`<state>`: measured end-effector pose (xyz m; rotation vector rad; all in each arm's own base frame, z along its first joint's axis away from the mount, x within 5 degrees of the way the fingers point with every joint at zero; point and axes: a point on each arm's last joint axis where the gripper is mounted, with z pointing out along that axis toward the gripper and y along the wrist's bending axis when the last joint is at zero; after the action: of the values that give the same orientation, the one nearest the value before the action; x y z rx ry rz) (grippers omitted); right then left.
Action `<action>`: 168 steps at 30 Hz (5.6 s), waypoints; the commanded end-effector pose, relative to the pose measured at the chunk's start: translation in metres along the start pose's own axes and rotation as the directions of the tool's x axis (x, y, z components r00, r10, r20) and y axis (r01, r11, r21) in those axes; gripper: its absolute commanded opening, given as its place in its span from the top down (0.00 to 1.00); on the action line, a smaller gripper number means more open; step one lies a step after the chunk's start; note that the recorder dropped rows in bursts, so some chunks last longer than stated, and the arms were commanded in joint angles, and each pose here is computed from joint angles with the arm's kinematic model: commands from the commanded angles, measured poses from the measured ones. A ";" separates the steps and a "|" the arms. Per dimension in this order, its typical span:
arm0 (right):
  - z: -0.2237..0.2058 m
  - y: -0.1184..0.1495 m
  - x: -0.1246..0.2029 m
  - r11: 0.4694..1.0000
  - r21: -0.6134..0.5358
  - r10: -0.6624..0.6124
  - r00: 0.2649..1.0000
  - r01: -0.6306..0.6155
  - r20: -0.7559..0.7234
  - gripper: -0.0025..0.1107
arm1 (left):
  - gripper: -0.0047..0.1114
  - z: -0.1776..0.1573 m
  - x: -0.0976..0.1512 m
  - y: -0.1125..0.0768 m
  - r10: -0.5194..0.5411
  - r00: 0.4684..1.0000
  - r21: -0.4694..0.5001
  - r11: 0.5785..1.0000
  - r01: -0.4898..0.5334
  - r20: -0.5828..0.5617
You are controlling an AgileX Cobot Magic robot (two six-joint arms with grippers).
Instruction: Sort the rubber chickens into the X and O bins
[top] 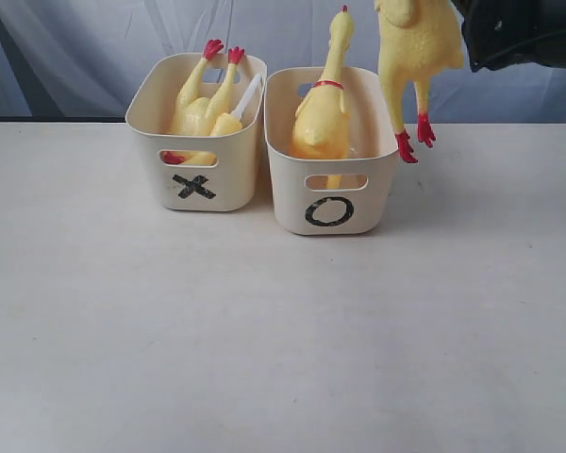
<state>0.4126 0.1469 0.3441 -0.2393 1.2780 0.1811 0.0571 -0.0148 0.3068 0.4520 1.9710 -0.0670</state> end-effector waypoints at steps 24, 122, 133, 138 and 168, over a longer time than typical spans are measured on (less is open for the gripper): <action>0.016 -0.012 0.001 0.985 0.116 0.114 0.987 -0.128 0.115 0.99 | 0.96 0.000 0.001 -0.001 -0.013 1.000 0.012 1.000 0.013 0.001; 0.020 -0.024 0.077 0.985 0.048 0.170 0.980 -0.166 -0.105 0.99 | 0.96 0.000 0.001 -0.001 -0.011 1.000 0.009 1.000 0.011 0.007; 0.031 -0.011 0.069 0.997 -0.064 0.040 0.987 -0.051 -0.157 0.99 | 0.96 0.000 0.001 -0.001 -0.012 1.000 0.011 1.000 0.012 0.008; 0.037 0.005 0.064 0.994 -0.092 0.039 0.982 -0.057 -0.183 0.99 | 0.96 0.000 0.001 -0.001 -0.012 1.000 0.011 1.000 0.012 0.008; 0.043 0.018 0.111 0.990 -0.056 0.104 0.940 -0.129 -0.326 0.27 | 0.96 0.000 0.001 -0.001 -0.015 1.000 0.013 1.000 0.015 0.004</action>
<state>0.4782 0.1771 0.2396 -0.2701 1.6429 0.3031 0.0570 -0.0153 0.3067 0.4499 1.9721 -0.0757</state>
